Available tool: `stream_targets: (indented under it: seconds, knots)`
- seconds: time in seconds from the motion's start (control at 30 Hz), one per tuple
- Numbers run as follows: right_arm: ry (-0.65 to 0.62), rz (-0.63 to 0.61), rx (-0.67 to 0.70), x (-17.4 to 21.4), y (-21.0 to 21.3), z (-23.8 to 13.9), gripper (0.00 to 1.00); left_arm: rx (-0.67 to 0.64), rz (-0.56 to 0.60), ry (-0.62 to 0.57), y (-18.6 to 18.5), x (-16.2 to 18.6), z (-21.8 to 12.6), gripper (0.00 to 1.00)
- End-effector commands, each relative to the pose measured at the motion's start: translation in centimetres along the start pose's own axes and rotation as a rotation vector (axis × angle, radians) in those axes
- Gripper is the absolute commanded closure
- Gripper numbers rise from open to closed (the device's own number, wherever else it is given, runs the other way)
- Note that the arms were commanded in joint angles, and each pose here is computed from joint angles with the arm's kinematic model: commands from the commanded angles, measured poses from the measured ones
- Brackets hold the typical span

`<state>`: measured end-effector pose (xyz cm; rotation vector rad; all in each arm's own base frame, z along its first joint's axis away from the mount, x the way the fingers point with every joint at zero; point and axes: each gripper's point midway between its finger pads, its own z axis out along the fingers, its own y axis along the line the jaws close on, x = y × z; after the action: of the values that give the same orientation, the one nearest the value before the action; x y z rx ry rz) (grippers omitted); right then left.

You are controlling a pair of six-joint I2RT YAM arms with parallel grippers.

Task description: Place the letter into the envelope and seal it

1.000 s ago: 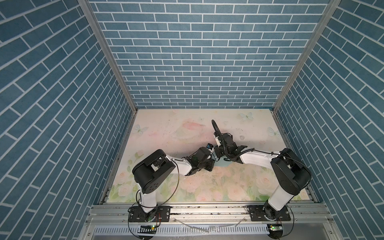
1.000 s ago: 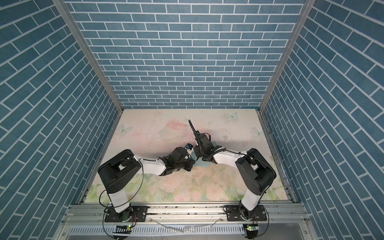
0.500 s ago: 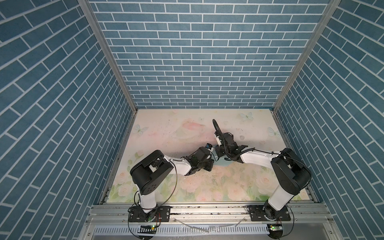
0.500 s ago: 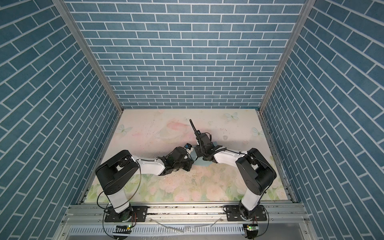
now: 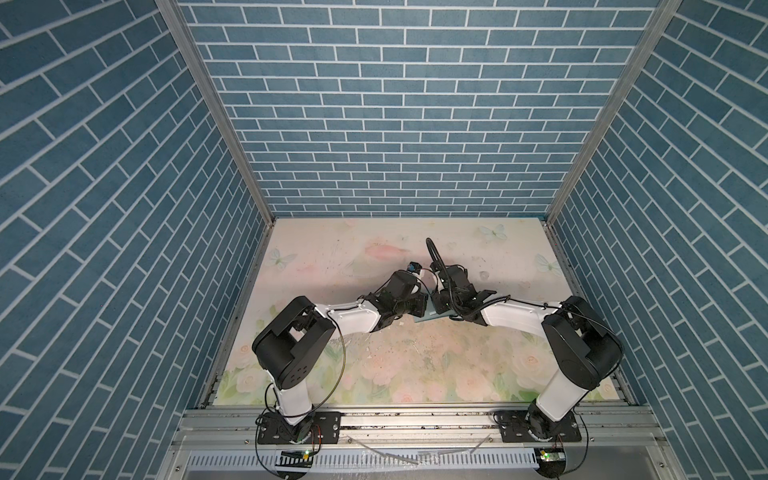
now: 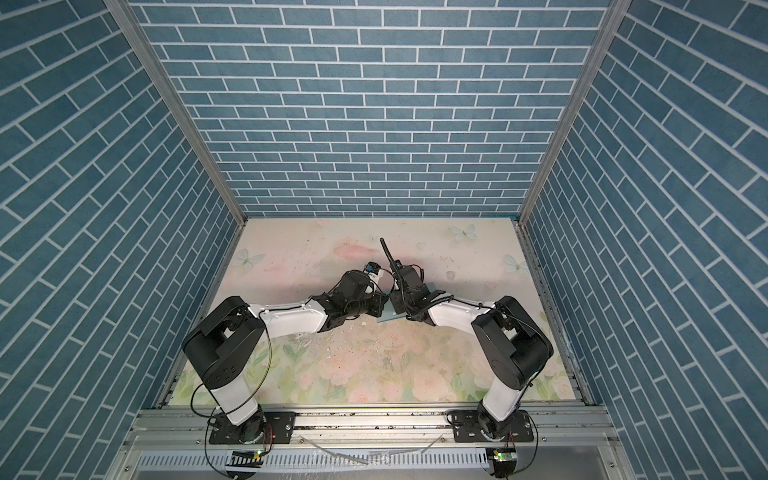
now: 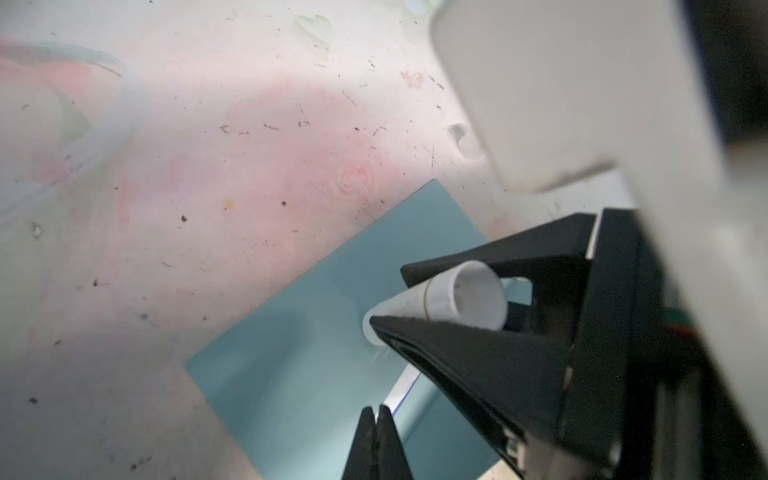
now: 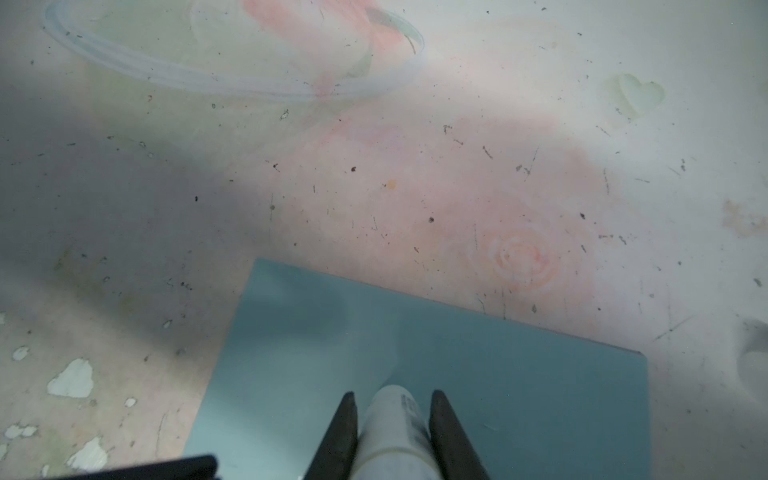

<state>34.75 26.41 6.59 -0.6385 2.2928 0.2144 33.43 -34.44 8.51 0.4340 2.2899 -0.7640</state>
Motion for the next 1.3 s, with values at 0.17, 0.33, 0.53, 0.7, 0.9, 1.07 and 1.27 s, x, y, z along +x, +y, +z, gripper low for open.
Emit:
stream_targets:
  seconds: [0.17, 0.33, 0.53, 0.7, 0.9, 1.07, 1.27]
  knots:
    - [0.039, -0.033, 0.003, 1.6, -0.3, 0.4, 1.00, 0.002, -0.073, 0.092, 1.0, 2.1, 2.0, 1.00]
    - [0.036, -0.031, -0.002, 1.5, -0.2, 0.4, 1.00, -0.003, -0.114, 0.113, 1.4, 2.8, 2.8, 1.00]
    - [0.039, -0.032, -0.002, 1.5, -0.2, 0.4, 1.00, -0.033, -0.139, 0.156, 2.2, 3.7, 3.5, 1.00]
    - [0.041, -0.036, 0.002, 1.6, -0.2, 0.4, 1.00, -0.073, -0.162, 0.197, 3.1, 4.8, 3.8, 1.00]
    - [0.043, -0.038, 0.004, 1.6, -0.3, 0.4, 1.00, -0.114, -0.178, 0.224, 3.9, 5.6, 3.8, 1.00]
    - [0.049, -0.048, 0.021, 1.8, -0.6, 0.4, 1.00, -0.164, -0.178, 0.253, 4.7, 6.2, 3.5, 1.00]
    - [0.058, -0.067, 0.058, 1.9, -1.3, 0.1, 1.00, -0.212, -0.179, 0.291, 5.5, 7.0, 3.3, 1.00]
